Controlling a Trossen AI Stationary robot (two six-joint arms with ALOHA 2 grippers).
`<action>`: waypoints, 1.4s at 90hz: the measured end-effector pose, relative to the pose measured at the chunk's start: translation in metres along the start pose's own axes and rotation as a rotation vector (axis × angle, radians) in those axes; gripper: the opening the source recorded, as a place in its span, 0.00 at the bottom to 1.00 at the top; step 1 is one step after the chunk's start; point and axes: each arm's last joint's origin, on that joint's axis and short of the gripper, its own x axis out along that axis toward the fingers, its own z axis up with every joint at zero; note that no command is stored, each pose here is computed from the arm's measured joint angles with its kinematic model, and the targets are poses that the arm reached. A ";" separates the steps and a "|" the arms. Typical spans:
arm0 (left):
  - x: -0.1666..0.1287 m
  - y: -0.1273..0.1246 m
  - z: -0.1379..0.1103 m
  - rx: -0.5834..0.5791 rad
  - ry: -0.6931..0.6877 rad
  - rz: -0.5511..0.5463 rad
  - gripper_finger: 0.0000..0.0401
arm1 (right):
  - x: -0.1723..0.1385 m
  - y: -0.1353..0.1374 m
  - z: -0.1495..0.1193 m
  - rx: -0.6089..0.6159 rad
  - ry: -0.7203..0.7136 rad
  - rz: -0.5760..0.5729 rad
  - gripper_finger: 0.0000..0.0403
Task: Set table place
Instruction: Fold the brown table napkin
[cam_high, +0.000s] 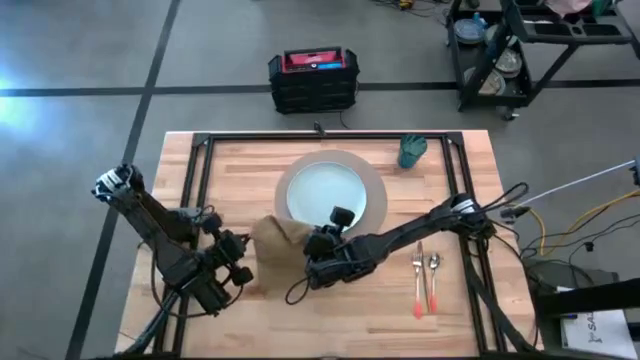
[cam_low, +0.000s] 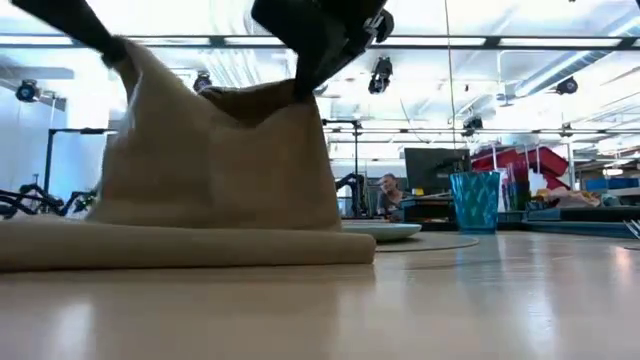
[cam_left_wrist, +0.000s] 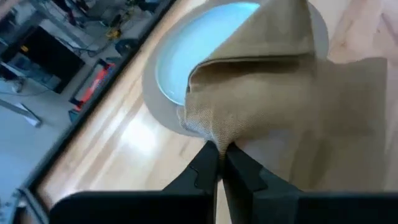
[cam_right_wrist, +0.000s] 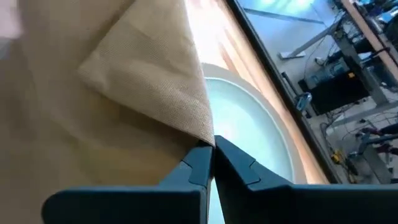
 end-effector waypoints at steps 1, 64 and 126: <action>0.001 -0.001 -0.001 0.000 0.001 -0.003 0.00 | -0.001 0.001 0.000 0.000 0.001 0.005 0.00; -0.016 -0.036 0.012 -0.085 0.073 -0.372 0.00 | -0.011 0.027 -0.027 0.107 0.102 0.190 0.00; 0.019 -0.080 -0.031 -0.098 0.206 -0.287 0.00 | -0.006 0.052 -0.054 0.128 0.142 0.355 0.27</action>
